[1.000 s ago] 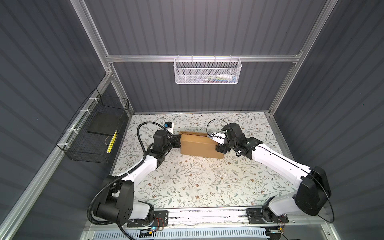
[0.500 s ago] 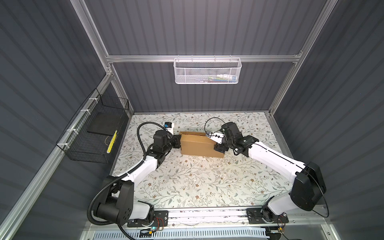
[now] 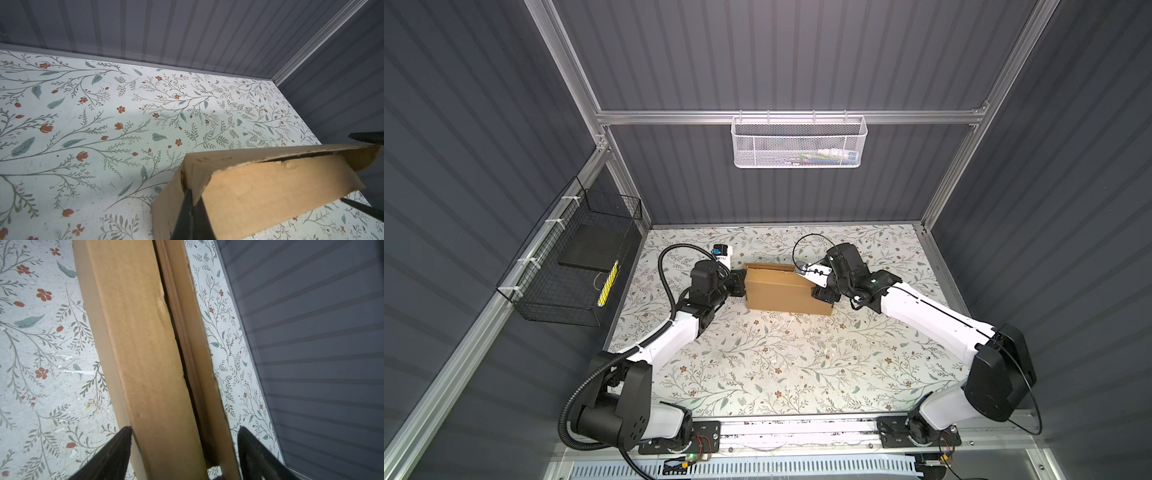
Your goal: Fold the paper box
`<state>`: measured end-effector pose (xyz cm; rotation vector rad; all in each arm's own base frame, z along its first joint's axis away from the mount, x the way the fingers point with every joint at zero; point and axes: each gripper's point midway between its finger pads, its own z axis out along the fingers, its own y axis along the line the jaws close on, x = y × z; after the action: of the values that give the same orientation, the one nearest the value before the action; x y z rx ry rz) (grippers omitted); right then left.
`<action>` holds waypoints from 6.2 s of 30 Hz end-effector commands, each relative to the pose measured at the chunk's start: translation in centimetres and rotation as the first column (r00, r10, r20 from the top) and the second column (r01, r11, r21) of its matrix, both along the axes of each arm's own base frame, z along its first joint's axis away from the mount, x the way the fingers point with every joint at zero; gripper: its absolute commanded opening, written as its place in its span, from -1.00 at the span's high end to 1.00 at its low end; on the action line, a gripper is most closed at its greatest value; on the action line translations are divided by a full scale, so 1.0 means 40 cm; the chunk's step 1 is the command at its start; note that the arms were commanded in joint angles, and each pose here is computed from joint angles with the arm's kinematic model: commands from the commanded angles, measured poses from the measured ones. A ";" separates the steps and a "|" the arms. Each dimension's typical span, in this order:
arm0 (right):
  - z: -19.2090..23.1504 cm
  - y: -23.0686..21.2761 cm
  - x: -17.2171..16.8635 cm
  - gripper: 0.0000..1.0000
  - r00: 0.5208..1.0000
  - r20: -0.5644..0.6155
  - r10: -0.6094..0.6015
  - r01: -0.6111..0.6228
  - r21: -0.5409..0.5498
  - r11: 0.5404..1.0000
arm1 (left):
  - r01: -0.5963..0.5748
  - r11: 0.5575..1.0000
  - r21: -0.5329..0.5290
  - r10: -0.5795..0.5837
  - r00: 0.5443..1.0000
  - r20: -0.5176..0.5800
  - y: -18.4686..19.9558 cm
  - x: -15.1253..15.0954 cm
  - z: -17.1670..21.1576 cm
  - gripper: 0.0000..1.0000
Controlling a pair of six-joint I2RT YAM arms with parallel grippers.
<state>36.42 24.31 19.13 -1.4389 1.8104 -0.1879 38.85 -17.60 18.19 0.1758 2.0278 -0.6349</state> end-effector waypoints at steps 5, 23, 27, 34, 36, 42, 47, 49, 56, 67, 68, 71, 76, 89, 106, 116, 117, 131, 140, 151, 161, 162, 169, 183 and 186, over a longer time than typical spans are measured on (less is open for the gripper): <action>-0.040 0.009 -0.010 -0.57 0.998 -0.055 0.005 -0.005 0.002 1.000 | 0.028 0.999 0.042 -0.021 0.986 -0.167 0.002 -0.058 -0.111 1.00; -0.078 0.015 -0.017 -0.41 0.995 -0.097 0.014 -0.014 -0.004 1.000 | 0.020 0.999 0.037 -0.014 0.988 -0.157 0.005 -0.059 -0.094 0.87; -0.085 0.013 -0.020 -0.39 0.995 -0.104 0.012 -0.013 -0.008 1.000 | 0.019 0.999 0.041 -0.012 0.988 -0.152 0.007 -0.062 -0.087 0.79; -0.093 0.010 -0.022 -0.35 0.994 -0.107 0.009 -0.010 -0.011 1.000 | 0.018 0.999 0.040 -0.012 0.990 -0.142 0.009 -0.064 -0.069 0.64; -0.094 0.010 -0.022 -0.33 0.994 -0.108 0.008 -0.010 -0.012 1.000 | 0.019 0.999 0.040 -0.013 0.990 -0.138 0.009 -0.065 -0.063 0.59; -0.091 0.013 -0.018 -0.30 0.994 -0.107 0.005 -0.005 -0.007 1.000 | 0.019 0.999 0.043 -0.013 0.991 -0.132 0.012 -0.069 -0.050 0.53; -0.092 0.014 -0.013 -0.28 0.993 -0.114 -0.004 0.003 -0.009 1.000 | 0.022 0.999 0.048 -0.016 0.992 -0.128 0.015 -0.076 -0.038 0.50; -0.093 0.015 -0.011 -0.28 0.993 -0.119 -0.008 0.007 -0.009 1.000 | 0.023 0.998 0.052 -0.016 0.992 -0.126 0.017 -0.080 -0.034 0.48; -0.087 0.018 -0.001 -0.26 0.992 -0.126 -0.024 0.024 0.000 1.000 | 0.040 0.998 0.055 -0.033 0.991 -0.128 0.017 -0.097 -0.018 0.40; -0.080 0.023 0.030 -0.22 0.990 -0.131 -0.045 0.047 0.011 0.999 | 0.048 0.997 0.066 -0.040 0.993 -0.115 0.025 -0.119 0.028 0.28; -0.080 0.022 0.034 -0.22 0.990 -0.130 -0.048 0.050 0.011 0.999 | 0.046 0.997 0.066 -0.039 0.993 -0.113 0.027 -0.121 0.033 0.27; -0.080 0.025 0.034 -0.21 0.990 -0.131 -0.044 0.046 0.012 0.999 | 0.036 0.997 0.065 -0.029 0.994 -0.102 0.032 -0.123 0.053 0.24; -0.080 0.025 0.035 -0.21 0.991 -0.130 -0.042 0.044 0.010 0.999 | 0.018 0.998 0.054 -0.014 0.997 -0.078 0.037 -0.117 0.106 0.19; -0.075 0.032 0.037 -0.18 0.992 -0.127 -0.028 0.031 0.017 0.999 | -0.018 0.989 -0.150 0.004 0.996 -0.094 0.086 -0.039 0.196 0.10; -0.079 0.028 0.039 -0.17 0.992 -0.125 -0.036 0.037 0.009 0.999 | 0.012 0.963 -0.268 -0.055 0.987 -0.151 0.054 0.071 0.149 -0.11; -0.086 0.020 0.034 -0.17 0.991 -0.129 -0.044 0.045 0.006 0.999 | 0.014 0.964 -0.267 -0.069 0.978 -0.199 0.046 0.090 0.083 -0.09; -0.087 0.021 0.032 -0.17 0.991 -0.129 -0.043 0.044 0.005 0.999 | 0.012 0.964 -0.267 -0.068 0.977 -0.203 0.046 0.091 0.076 -0.09; -0.088 0.018 0.032 -0.14 0.990 -0.135 -0.051 0.052 0.005 0.999 | 0.003 0.961 -0.275 -0.074 0.967 -0.245 0.042 0.089 0.012 -0.04; -0.090 0.020 0.033 -0.13 0.989 -0.135 -0.054 0.055 0.009 0.998 | -0.006 0.963 -0.271 -0.070 0.961 -0.267 0.044 0.083 -0.019 0.09; -0.090 0.016 0.036 -0.13 0.990 -0.129 -0.066 0.068 0.008 0.998 | -0.021 0.965 -0.261 -0.060 0.953 -0.298 0.047 0.084 -0.066 0.35; -0.072 0.017 0.042 -0.20 0.990 -0.112 -0.080 0.084 0.032 0.996 | -0.033 0.965 -0.260 -0.053 0.947 -0.318 0.049 0.083 -0.095 0.45; -0.067 0.016 0.044 -0.21 0.991 -0.108 -0.083 0.087 0.039 0.995 | -0.034 0.965 -0.259 -0.053 0.946 -0.321 0.049 0.083 -0.099 0.48; -0.021 0.024 0.025 -0.24 0.992 -0.104 -0.068 0.081 0.127 0.989 | -0.041 0.963 -0.266 -0.051 0.943 -0.329 0.049 0.082 -0.110 0.52; 0.097 -0.001 -0.045 -0.31 0.988 -0.153 -0.026 0.097 0.481 0.871 | -0.034 0.963 -0.266 -0.056 0.944 -0.326 0.048 0.078 -0.107 0.53; 0.120 -0.017 -0.053 -0.31 0.985 -0.171 -0.022 0.114 0.549 0.828 | -0.033 0.963 -0.268 -0.058 0.944 -0.325 0.047 0.078 -0.106 0.53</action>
<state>34.71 23.22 22.41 -1.0639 1.8684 0.2788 43.07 -16.23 17.48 -0.0270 2.1194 -1.0070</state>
